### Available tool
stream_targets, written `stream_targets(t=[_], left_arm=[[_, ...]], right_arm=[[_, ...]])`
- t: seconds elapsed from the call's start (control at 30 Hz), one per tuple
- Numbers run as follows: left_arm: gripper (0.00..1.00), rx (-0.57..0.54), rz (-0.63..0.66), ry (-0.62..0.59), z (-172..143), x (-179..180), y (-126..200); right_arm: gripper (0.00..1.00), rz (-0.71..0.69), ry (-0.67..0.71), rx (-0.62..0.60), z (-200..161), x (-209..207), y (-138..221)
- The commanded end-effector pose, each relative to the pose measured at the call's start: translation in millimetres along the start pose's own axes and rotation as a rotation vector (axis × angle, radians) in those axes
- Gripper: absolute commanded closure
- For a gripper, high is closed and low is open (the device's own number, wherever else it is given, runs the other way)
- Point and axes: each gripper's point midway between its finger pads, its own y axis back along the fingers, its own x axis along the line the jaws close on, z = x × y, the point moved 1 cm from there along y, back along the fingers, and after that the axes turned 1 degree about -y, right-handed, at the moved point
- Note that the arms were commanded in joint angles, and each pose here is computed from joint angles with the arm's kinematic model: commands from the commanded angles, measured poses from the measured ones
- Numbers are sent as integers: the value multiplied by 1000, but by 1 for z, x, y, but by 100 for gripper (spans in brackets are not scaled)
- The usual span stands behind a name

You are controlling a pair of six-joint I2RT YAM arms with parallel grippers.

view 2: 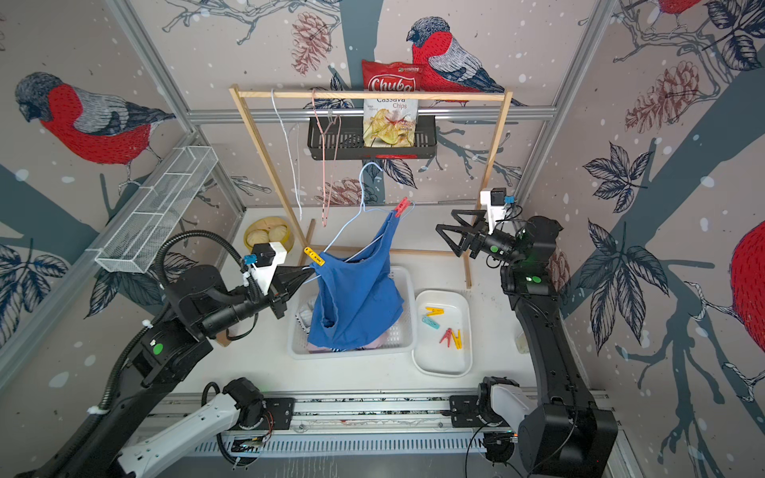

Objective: Remove the clothespins securing tank tops to the hanger
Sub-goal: Remove the clothespin from the hanger.

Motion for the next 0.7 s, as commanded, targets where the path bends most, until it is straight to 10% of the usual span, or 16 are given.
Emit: stream_targets(t=[0.0,0.67], left_arm=[[100,-136,-187,-21,22,-16,4],[100,-90,-417,-40,8,21,-7]], right_arm=[[0,50,30,23,1,4,-3],[0,196,91,117,18,3,-25]])
